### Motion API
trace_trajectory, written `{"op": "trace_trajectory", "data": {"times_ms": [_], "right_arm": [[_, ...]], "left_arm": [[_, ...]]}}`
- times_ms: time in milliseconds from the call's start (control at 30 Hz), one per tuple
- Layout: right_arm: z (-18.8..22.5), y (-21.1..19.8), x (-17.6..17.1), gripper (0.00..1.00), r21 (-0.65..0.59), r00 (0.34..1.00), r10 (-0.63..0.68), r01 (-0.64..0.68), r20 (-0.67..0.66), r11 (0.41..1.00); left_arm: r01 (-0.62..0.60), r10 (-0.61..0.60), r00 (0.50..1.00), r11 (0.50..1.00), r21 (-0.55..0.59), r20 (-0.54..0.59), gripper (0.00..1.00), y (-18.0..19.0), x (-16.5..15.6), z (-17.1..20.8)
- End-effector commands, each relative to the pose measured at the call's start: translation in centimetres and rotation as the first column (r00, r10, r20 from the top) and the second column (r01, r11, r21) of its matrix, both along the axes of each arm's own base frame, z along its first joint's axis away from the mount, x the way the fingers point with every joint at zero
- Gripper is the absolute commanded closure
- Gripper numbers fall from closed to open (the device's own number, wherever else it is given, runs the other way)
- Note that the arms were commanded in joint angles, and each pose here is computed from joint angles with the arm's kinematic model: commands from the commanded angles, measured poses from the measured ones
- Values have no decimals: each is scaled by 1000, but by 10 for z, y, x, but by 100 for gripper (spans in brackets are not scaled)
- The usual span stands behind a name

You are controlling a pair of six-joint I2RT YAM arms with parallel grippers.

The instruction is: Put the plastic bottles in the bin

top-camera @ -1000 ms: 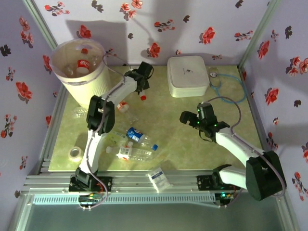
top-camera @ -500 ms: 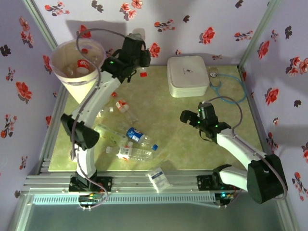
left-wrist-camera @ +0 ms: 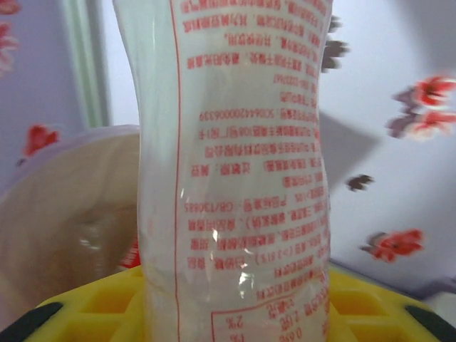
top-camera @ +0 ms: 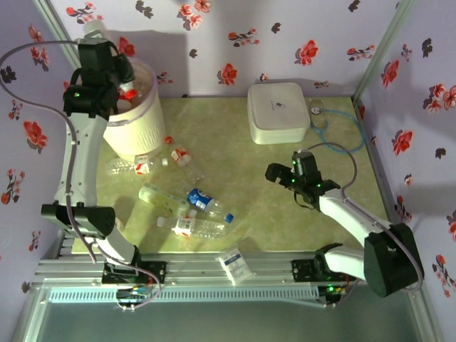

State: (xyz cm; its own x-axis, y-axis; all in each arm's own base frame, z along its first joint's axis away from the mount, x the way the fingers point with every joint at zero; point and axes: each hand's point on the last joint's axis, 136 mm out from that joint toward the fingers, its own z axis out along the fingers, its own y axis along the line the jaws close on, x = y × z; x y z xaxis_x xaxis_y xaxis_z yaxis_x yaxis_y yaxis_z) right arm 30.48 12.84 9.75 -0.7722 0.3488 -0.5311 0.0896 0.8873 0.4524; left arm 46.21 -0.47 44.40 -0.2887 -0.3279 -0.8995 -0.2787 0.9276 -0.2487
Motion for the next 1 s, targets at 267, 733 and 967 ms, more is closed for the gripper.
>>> {"op": "trace_trajectory", "data": {"times_ms": [267,733,967], "right_arm": [[2,-6,-6,1,-6,1000,-18,18,10,1000],[-1,9,9,1,20,1000,7,-7,-11,1000],[0,18,10,1,25,1000,22,-21,-7,999]], "left_arm": [[-63,87,939,995,81,-333,81,64,71,-131],[206,-96,795,971,118,-600,75,47,86,-272],[218,-151,810,974,52,-566,57,34,89,-280]]}}
